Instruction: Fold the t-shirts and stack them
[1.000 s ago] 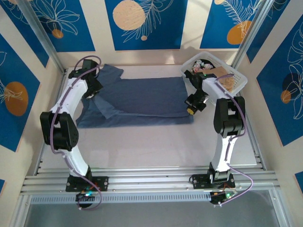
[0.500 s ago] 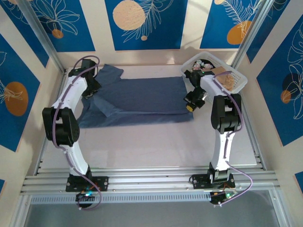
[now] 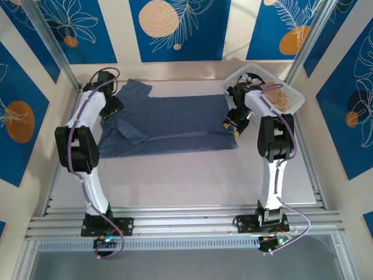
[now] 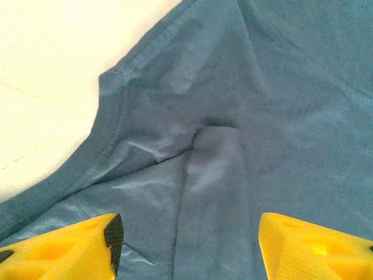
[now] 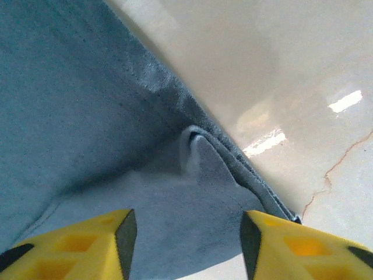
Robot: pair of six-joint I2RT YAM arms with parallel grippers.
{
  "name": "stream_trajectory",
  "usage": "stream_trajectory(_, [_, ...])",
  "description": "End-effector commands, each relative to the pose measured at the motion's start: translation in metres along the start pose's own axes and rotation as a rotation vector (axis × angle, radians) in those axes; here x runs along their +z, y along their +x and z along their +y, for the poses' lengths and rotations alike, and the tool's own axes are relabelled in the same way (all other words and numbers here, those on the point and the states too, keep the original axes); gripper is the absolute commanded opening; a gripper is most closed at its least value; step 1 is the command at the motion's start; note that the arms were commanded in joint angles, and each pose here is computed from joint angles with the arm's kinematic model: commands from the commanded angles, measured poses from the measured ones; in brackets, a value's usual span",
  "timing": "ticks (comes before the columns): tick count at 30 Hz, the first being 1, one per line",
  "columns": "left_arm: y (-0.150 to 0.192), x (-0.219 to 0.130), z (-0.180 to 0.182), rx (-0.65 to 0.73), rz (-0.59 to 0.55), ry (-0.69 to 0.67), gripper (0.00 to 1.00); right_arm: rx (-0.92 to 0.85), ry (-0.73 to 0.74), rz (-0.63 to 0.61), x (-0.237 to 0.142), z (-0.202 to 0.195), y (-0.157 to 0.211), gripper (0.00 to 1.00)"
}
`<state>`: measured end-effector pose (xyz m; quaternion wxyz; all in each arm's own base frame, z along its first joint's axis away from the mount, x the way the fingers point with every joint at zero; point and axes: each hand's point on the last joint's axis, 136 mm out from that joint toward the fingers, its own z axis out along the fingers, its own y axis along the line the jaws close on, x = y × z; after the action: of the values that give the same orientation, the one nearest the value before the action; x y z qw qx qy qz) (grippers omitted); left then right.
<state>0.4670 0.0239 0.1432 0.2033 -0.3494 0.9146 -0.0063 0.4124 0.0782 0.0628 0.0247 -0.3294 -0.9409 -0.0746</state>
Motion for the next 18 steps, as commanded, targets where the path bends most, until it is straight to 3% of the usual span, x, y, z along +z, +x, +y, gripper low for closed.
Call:
stream_trajectory(1, [0.006, -0.034, 0.023, -0.011, 0.005, 0.033, 0.63, -0.015, -0.072, -0.074, -0.043, -0.004, 0.004, 0.56])
stream_trajectory(5, [0.051, -0.028, 0.068, -0.124, 0.119, 0.06, 0.51, -0.018, -0.081, -0.066, -0.044, -0.025, 0.029, 0.56])
stream_trajectory(8, [0.078, -0.013, 0.09, -0.212, 0.192, 0.093, 0.34, -0.04, -0.092, -0.061, -0.033, -0.035, 0.046, 0.46])
stream_trajectory(12, [0.09, 0.008, 0.088, -0.264, 0.249, 0.131, 0.23, -0.088, -0.122, -0.04, -0.012, -0.03, 0.056, 0.28])
stream_trajectory(18, [0.103, 0.05, 0.085, -0.356, 0.319, 0.106, 0.14, -0.127, -0.08, -0.023, 0.016, -0.014, 0.062, 0.22])
